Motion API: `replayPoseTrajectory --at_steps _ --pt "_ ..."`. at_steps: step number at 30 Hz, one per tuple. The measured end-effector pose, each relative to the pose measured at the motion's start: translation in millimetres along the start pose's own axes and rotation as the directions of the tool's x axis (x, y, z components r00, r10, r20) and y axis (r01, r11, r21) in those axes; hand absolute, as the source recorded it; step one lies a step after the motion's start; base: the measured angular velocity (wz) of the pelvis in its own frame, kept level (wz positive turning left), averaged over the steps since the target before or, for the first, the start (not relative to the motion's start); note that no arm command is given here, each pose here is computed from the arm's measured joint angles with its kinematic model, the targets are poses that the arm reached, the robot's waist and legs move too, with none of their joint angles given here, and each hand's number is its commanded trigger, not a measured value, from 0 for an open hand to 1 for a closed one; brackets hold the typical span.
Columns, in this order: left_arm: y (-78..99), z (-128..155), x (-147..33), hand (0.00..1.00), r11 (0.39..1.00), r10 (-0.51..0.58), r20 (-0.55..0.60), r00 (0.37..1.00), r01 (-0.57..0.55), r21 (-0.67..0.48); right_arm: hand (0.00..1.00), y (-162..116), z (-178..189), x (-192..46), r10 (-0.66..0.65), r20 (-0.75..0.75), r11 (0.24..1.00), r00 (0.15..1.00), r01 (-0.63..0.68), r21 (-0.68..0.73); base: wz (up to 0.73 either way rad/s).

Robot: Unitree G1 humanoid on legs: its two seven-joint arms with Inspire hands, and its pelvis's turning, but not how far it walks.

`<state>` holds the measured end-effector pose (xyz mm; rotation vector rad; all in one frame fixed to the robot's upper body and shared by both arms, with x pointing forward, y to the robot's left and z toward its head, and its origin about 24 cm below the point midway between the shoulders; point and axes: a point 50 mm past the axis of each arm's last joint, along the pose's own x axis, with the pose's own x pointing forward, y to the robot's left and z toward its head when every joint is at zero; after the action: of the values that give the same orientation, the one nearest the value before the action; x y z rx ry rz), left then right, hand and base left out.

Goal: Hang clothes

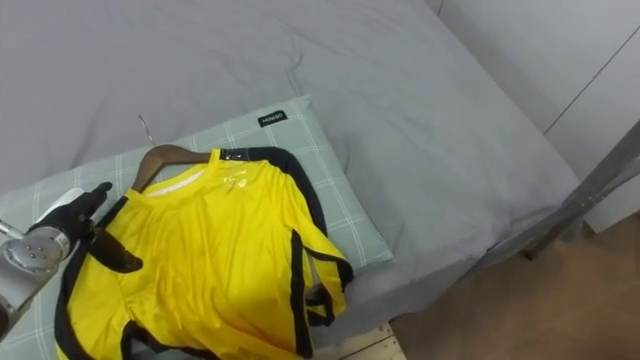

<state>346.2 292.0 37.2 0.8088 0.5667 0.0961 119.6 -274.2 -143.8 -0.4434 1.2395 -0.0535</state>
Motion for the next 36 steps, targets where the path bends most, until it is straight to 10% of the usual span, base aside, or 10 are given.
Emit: replayPoseTrajectory --at_steps 20,22,23,24,36 --pt "1.9 -8.0 -0.5 0.00 0.999 0.048 -0.034 0.998 -0.048 -0.019 0.00 0.3 10.7 -0.1 -0.046 0.046 0.999 0.998 0.046 0.009 0.00" --pt "3.0 -7.8 -0.6 0.36 0.997 0.069 -0.033 0.997 -0.069 -0.018 0.00 -0.1 13.5 -0.3 -0.055 0.057 0.998 0.997 0.055 0.010 0.00" --pt "3.6 -7.8 -0.6 0.80 0.996 0.082 -0.033 0.996 -0.082 -0.018 0.00 -0.1 15.2 -0.4 -0.058 0.065 0.998 0.996 0.058 0.010 0.00" --pt "4.2 -7.5 -0.6 1.00 0.996 0.092 -0.033 0.995 -0.092 -0.018 0.00 0.1 16.6 -0.5 -0.058 0.070 0.998 0.996 0.057 0.010 0.00" --pt "16.0 2.9 -0.8 1.00 0.978 0.206 0.003 0.979 -0.206 0.022 0.00 0.8 49.7 -5.0 -0.079 0.207 0.997 0.975 0.076 0.019 0.05"
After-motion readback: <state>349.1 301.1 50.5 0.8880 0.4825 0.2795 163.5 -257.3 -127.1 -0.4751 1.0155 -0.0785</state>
